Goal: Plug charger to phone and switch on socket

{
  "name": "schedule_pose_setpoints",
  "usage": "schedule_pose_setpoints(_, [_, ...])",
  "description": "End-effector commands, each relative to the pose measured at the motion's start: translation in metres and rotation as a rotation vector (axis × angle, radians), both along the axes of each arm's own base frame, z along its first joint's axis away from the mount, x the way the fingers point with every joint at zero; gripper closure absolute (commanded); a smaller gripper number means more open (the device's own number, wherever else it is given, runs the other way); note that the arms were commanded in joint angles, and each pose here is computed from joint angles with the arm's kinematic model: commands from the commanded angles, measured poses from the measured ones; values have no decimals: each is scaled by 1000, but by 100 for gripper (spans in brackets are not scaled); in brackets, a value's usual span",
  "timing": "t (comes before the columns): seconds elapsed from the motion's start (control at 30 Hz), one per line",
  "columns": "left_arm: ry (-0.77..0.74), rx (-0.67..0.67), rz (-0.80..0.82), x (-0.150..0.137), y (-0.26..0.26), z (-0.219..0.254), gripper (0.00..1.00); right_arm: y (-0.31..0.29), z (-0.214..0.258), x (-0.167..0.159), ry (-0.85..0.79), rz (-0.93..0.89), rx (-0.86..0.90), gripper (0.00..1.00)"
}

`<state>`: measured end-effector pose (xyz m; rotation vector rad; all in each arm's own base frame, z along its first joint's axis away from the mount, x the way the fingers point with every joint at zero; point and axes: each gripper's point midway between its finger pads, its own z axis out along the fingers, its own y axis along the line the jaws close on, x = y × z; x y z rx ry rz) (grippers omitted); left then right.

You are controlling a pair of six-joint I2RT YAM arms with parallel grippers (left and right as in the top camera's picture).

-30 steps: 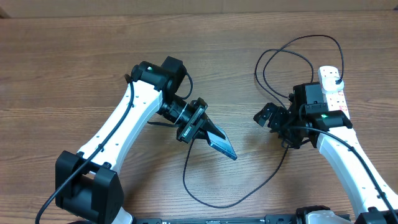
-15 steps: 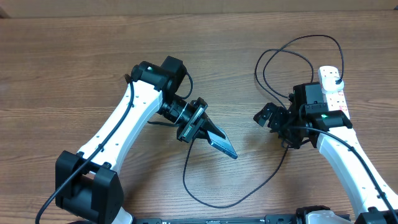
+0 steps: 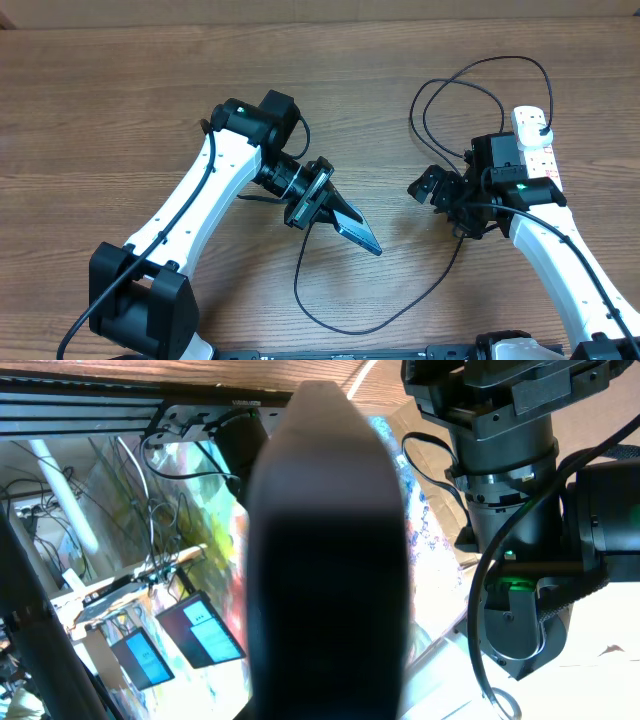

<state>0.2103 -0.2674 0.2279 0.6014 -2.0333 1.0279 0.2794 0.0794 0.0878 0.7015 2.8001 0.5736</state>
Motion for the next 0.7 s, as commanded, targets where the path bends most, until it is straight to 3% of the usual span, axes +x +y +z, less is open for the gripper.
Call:
schedule_pose_setpoints(0.0, [-25, -69, 2, -3, -4, 24, 96, -2, 1, 2, -12, 3, -12, 0])
schedule_pose_setpoints(0.67, [-11, -97, 5, -4, -6, 29, 96, -2, 1, 2, -12, 3, -12, 0])
